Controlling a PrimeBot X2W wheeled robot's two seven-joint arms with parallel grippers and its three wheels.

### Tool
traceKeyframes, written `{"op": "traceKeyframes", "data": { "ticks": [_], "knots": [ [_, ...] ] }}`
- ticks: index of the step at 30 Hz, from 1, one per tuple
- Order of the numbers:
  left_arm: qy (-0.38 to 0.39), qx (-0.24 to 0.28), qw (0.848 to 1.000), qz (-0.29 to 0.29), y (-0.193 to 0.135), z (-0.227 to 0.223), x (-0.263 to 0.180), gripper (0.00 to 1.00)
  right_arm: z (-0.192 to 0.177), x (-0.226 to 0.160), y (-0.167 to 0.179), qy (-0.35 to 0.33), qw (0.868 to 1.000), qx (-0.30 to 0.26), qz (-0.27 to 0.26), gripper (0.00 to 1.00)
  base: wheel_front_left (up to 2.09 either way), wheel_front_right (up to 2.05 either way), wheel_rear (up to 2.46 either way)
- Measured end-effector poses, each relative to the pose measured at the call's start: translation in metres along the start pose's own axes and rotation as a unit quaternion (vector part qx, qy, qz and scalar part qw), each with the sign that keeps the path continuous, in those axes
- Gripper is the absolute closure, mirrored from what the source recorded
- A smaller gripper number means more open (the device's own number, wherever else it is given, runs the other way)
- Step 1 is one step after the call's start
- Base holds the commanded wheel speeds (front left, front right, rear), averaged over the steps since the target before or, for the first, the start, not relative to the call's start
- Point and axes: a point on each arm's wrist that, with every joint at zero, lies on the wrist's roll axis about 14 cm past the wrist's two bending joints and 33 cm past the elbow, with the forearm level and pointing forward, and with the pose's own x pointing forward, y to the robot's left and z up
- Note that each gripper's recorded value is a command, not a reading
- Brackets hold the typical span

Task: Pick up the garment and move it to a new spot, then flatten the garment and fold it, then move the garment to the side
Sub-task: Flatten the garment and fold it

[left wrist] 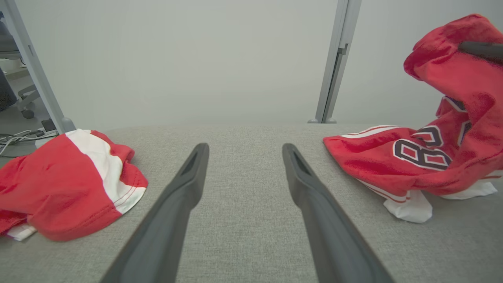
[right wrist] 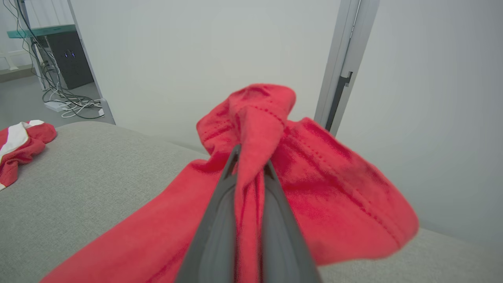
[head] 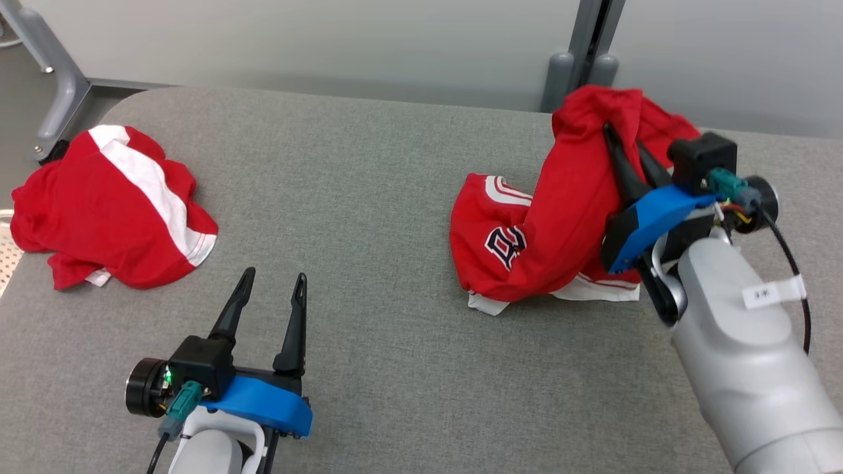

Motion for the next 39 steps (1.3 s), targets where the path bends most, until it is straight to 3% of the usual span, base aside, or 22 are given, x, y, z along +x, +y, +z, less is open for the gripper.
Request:
{"op": "traceKeyframes", "data": {
  "ticks": [9, 17, 26, 27, 28, 29, 39],
  "knots": [
    [0.001, -0.007, 1.000, -0.024, -0.020, -0.003, -0.011, 0.00, -0.030, -0.081, -0.005, 0.001, 1.000, 0.019, -0.025, 1.00, 0.00, 0.00, 0.00],
    [-0.003, -0.009, 0.999, -0.049, -0.038, -0.002, -0.014, 0.00, -0.067, -0.170, -0.028, 0.024, 0.992, 0.069, -0.107, 1.00, 0.00, 0.00, 0.00],
    [-0.002, -0.010, 0.998, -0.067, -0.051, -0.002, -0.011, 0.00, -0.103, -0.237, -0.063, 0.062, 0.971, 0.095, -0.212, 1.00, 0.00, 0.00, 0.00],
    [-0.002, -0.010, 0.998, -0.068, -0.052, -0.003, -0.010, 0.00, -0.105, -0.240, -0.065, 0.065, 0.969, 0.096, -0.218, 0.91, 0.00, 0.00, 0.00],
    [-0.001, -0.010, 0.998, -0.069, -0.052, -0.003, -0.010, 0.00, -0.105, -0.242, -0.066, 0.065, 0.968, 0.098, -0.222, 0.36, 0.00, 0.00, 0.00],
    [0.000, -0.010, 0.998, -0.069, -0.053, -0.004, -0.009, 0.00, -0.103, -0.242, -0.069, 0.060, 0.967, 0.098, -0.228, 0.00, 0.00, 0.00, 0.00],
    [-0.001, -0.009, 0.998, -0.068, -0.051, -0.003, -0.008, 0.00, -0.031, -0.218, -0.074, -0.049, 0.974, 0.056, -0.213, 0.00, 0.00, 0.00, 0.00]
  ]
}}
